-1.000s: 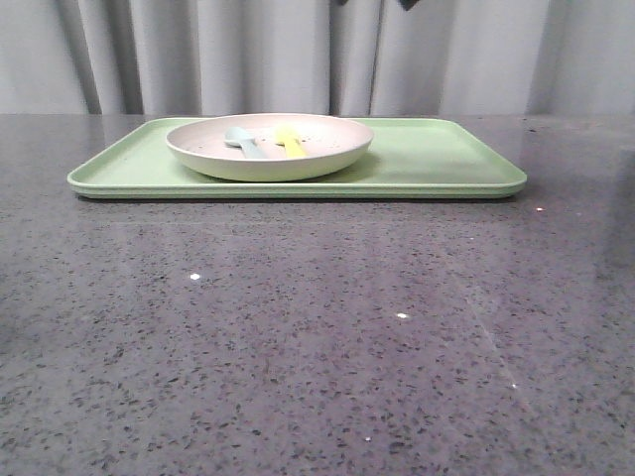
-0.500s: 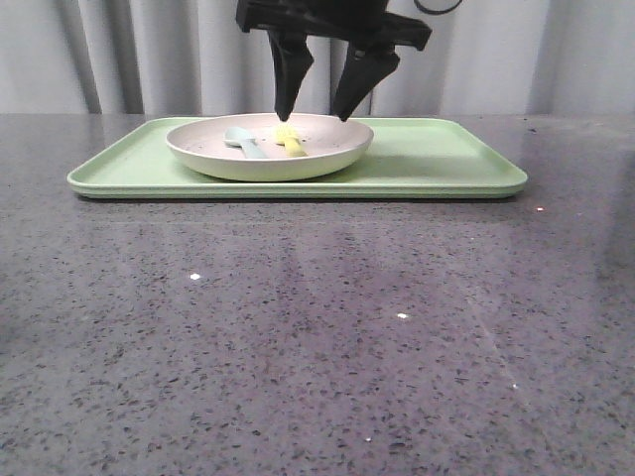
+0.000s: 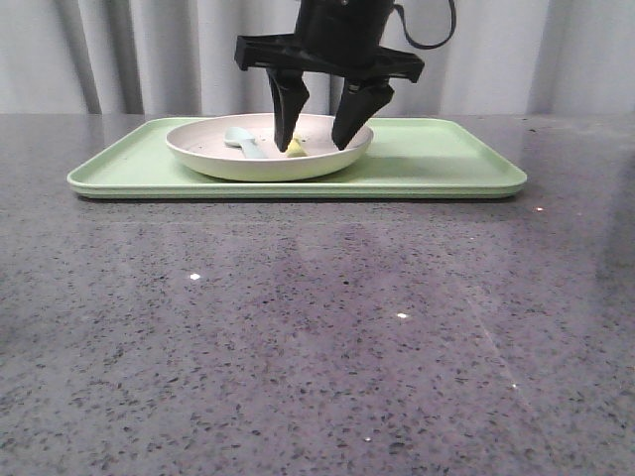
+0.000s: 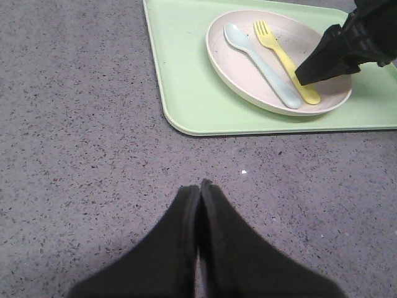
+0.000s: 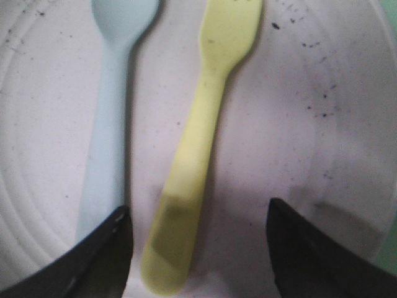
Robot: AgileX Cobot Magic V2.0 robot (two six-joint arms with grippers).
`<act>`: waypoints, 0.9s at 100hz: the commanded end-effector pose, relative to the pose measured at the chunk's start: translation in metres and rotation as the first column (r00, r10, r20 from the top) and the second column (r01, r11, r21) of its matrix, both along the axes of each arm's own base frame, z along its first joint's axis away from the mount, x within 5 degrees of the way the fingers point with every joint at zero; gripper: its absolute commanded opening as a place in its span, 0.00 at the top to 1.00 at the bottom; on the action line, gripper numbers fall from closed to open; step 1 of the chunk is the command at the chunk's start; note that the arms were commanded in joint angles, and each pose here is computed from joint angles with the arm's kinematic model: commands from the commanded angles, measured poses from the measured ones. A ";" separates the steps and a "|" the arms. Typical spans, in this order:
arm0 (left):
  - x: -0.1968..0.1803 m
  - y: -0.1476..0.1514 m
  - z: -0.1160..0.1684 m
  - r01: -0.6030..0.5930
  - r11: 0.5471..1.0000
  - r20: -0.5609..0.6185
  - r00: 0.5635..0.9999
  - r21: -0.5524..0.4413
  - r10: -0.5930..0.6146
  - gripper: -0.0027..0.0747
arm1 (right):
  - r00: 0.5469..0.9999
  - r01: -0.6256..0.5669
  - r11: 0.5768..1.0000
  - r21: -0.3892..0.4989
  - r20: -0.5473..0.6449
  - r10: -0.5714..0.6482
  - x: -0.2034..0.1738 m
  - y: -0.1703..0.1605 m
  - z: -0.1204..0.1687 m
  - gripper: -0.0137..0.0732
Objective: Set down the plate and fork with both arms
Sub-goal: 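Lower the right gripper onto the yellow fork on the plate and grasp it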
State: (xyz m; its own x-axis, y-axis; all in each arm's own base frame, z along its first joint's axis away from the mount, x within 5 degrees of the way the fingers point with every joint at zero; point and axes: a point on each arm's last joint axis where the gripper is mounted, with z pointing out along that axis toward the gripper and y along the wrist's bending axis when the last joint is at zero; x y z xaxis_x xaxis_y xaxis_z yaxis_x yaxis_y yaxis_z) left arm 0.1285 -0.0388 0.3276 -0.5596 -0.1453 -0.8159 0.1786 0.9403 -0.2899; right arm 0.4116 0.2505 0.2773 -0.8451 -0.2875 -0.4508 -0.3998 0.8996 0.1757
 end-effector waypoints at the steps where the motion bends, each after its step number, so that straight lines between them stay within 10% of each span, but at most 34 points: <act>1: 0.002 0.001 0.015 -0.019 0.999 0.090 0.996 -0.037 0.023 0.99 | 0.995 0.002 0.998 0.064 0.100 -0.009 -0.003 -0.001 0.035 0.30; 34: 0.002 0.001 0.015 -0.019 0.999 0.090 0.996 -0.037 0.023 0.99 | 0.997 0.003 0.999 0.049 0.073 -0.007 0.000 0.000 0.024 0.32; 69: 0.002 0.001 0.015 -0.019 0.999 0.090 0.996 -0.037 0.023 0.99 | 0.998 0.008 0.999 0.049 0.069 -0.011 -0.001 0.000 0.024 0.78; 90: 0.002 0.001 0.015 -0.019 0.999 0.090 0.996 -0.037 0.023 0.99 | 0.998 0.008 0.999 0.050 0.068 -0.011 -0.001 0.000 0.025 0.88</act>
State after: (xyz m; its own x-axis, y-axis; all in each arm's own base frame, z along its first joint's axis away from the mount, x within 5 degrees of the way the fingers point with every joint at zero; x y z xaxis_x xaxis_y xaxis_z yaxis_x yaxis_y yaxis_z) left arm 0.1285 -0.0388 0.3276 -0.5596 -0.1453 -0.8159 0.1786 0.9403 -0.2899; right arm 0.4166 0.2532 0.2649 -0.8541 -0.2844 -0.4355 -0.3904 0.9038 0.1753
